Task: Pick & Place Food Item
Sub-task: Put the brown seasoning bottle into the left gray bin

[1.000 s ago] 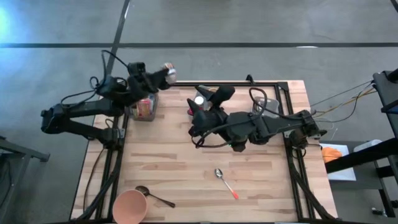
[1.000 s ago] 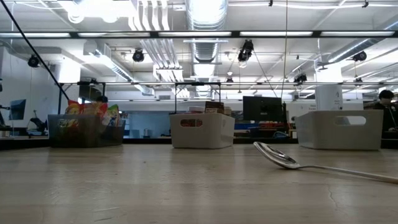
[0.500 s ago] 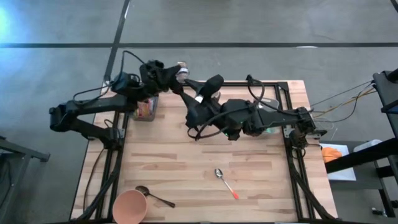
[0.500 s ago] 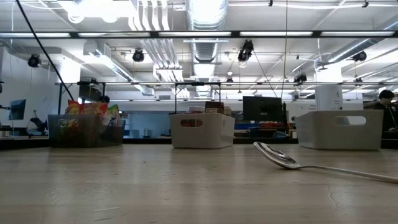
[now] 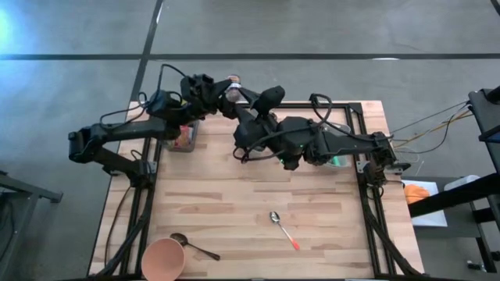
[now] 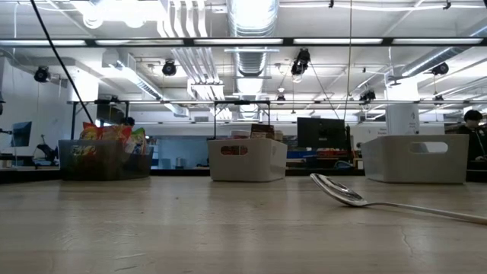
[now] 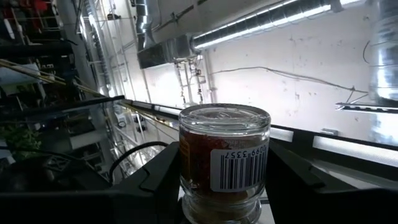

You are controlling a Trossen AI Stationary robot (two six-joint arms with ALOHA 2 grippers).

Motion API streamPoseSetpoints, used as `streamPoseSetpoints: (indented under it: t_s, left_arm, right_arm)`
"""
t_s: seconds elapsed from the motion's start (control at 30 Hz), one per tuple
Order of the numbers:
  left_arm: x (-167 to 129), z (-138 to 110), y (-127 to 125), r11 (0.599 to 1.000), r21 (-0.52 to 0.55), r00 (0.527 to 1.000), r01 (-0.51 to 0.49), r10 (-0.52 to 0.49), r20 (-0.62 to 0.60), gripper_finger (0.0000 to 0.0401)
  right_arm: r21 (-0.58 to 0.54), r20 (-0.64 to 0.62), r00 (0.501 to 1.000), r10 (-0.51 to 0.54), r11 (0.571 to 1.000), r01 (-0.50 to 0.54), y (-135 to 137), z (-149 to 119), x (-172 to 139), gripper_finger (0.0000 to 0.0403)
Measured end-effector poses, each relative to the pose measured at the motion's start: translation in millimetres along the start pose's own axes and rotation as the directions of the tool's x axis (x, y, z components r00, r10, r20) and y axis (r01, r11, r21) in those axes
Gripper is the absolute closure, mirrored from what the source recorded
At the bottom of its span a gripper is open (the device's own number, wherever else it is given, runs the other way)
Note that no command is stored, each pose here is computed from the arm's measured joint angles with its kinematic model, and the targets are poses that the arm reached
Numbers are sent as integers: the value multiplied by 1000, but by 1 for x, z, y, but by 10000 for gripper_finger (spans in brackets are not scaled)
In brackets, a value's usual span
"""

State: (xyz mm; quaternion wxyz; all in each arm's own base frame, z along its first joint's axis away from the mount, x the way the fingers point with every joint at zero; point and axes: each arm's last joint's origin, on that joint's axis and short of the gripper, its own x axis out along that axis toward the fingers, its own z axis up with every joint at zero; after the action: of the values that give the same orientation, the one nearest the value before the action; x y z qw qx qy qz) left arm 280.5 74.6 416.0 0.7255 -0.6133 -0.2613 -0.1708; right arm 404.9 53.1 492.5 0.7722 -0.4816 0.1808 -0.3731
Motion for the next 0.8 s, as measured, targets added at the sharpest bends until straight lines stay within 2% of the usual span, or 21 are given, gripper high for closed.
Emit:
streamPoseSetpoints:
  t_s: [0.2,0.47,0.8]
  left_arm:
    - [0,-2,0,999,-37,997,-1,-2,-77,225]
    - [0,-4,2,996,-87,993,-22,12,-119,225]
    - [0,-4,4,988,-144,992,-58,41,-115,225]
  right_arm:
    - [-39,-4,1000,-5,999,5,-1,0,1,164]
    - [-75,41,999,11,997,-8,-1,1,1,164]
    - [-99,45,999,10,995,-6,0,1,1,164]
